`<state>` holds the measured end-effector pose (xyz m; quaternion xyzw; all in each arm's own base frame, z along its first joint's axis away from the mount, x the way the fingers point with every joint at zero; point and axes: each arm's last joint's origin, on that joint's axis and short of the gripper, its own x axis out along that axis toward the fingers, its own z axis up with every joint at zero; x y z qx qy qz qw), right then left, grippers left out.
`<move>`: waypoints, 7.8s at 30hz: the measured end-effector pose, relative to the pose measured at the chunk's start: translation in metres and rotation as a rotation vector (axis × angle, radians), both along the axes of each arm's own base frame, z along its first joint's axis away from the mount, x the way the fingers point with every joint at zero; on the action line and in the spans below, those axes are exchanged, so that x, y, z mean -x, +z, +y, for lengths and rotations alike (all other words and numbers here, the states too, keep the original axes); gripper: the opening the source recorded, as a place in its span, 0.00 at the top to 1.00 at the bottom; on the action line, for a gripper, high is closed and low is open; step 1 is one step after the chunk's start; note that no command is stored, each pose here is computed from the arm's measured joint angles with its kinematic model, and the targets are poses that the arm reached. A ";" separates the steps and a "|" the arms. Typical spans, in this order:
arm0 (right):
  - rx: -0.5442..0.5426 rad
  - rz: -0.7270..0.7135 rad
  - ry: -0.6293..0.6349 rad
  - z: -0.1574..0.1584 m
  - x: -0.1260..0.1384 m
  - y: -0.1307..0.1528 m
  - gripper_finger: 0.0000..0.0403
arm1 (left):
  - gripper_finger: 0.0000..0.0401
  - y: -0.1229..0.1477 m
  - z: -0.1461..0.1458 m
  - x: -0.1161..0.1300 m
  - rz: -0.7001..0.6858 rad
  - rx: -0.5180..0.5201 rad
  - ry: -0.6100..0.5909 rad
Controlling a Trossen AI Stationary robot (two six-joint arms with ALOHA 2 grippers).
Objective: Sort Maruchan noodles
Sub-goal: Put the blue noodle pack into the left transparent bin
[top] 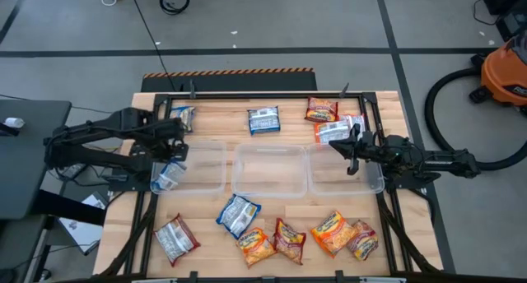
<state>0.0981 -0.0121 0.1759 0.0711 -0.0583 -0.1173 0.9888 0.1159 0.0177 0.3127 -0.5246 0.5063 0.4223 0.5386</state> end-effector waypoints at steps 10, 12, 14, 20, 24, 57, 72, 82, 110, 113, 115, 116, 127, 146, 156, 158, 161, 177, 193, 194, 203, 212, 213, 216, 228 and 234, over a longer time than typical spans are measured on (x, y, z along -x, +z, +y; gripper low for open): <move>0.002 0.008 0.000 0.000 0.000 -0.001 0.96 | 1.00 -0.029 0.002 0.009 0.112 -0.053 0.057; -0.001 0.008 0.000 0.000 0.000 -0.001 0.96 | 1.00 -0.037 0.002 0.010 0.143 -0.045 0.061; -0.001 0.008 0.000 0.000 0.000 -0.001 0.96 | 1.00 -0.040 0.002 0.010 0.158 -0.045 0.064; 0.001 0.008 0.001 0.000 0.000 -0.001 0.96 | 0.99 -0.041 0.002 0.011 0.160 -0.058 0.026; 0.001 0.007 0.001 0.000 0.000 -0.001 0.96 | 0.98 -0.041 0.003 0.011 0.167 -0.099 0.013; 0.012 -0.020 -0.003 0.000 0.000 0.002 0.96 | 0.66 0.038 0.020 -0.004 -0.208 -0.545 0.092; 0.038 -0.274 -0.002 0.000 0.004 0.027 0.96 | 0.66 -0.017 0.133 -0.060 0.034 -0.438 -0.056; -0.166 -0.425 0.066 0.001 0.008 0.035 0.96 | 0.66 -0.076 0.185 -0.078 0.188 -0.318 0.233; -0.231 -0.382 0.158 0.003 0.005 0.031 0.96 | 0.47 -0.165 0.204 -0.078 0.580 -0.017 0.433; -0.251 -0.386 0.164 0.003 0.005 0.031 0.96 | 0.47 -0.168 0.205 -0.078 0.584 0.007 0.413; -0.250 -0.385 0.163 0.003 0.005 0.031 0.96 | 0.48 -0.168 0.204 -0.078 0.573 0.022 0.391; -0.246 -0.384 0.162 0.003 0.005 0.031 0.96 | 0.48 -0.168 0.203 -0.079 0.570 0.030 0.381; -0.226 -0.379 0.156 0.003 0.005 0.031 0.96 | 0.78 -0.168 0.204 -0.077 0.588 0.034 0.341; -0.242 -0.382 0.161 0.003 0.005 0.031 0.96 | 0.99 -0.080 0.222 -0.109 0.356 0.059 -0.165; -0.193 -0.371 0.147 0.003 0.005 0.031 0.96 | 0.99 0.047 0.211 -0.112 0.112 -0.260 -0.216; -0.193 -0.371 0.146 0.003 0.005 0.031 0.96 | 0.99 0.067 0.200 -0.112 0.078 -0.337 -0.239; -0.194 -0.372 0.142 0.003 0.005 0.031 0.96 | 0.99 0.091 0.179 -0.113 0.072 -0.454 -0.306; -0.204 -0.376 0.120 0.002 0.005 0.031 0.96 | 1.00 0.147 0.038 -0.110 0.058 -0.905 -0.778; -0.314 -0.449 0.231 0.009 0.007 0.068 0.97 | 1.00 0.107 -0.024 -0.109 0.050 -0.897 -0.851; -0.316 -0.441 0.234 0.010 0.005 0.070 0.98 | 1.00 0.101 -0.025 -0.107 0.072 -0.901 -0.860; -0.396 -0.327 0.263 0.022 -0.016 0.079 0.98 | 1.00 0.091 -0.041 -0.075 0.015 -0.893 -0.902; -0.331 -0.192 0.242 0.048 -0.054 0.107 0.98 | 1.00 0.068 -0.051 -0.043 -0.025 -0.867 -0.882; -0.297 -0.174 0.234 0.053 -0.061 0.113 0.98 | 1.00 0.068 -0.052 -0.041 -0.032 -0.875 -0.888; -0.218 -0.131 0.197 0.065 -0.087 0.131 0.98 | 1.00 0.070 -0.056 -0.036 -0.047 -0.893 -0.943; -0.119 0.065 0.130 0.098 -0.214 0.146 0.97 | 1.00 0.075 -0.077 -0.014 -0.131 -0.892 -1.332; -0.134 0.167 0.115 0.088 -0.268 0.145 0.90 | 1.00 0.076 -0.087 -0.012 -0.166 -0.931 -1.460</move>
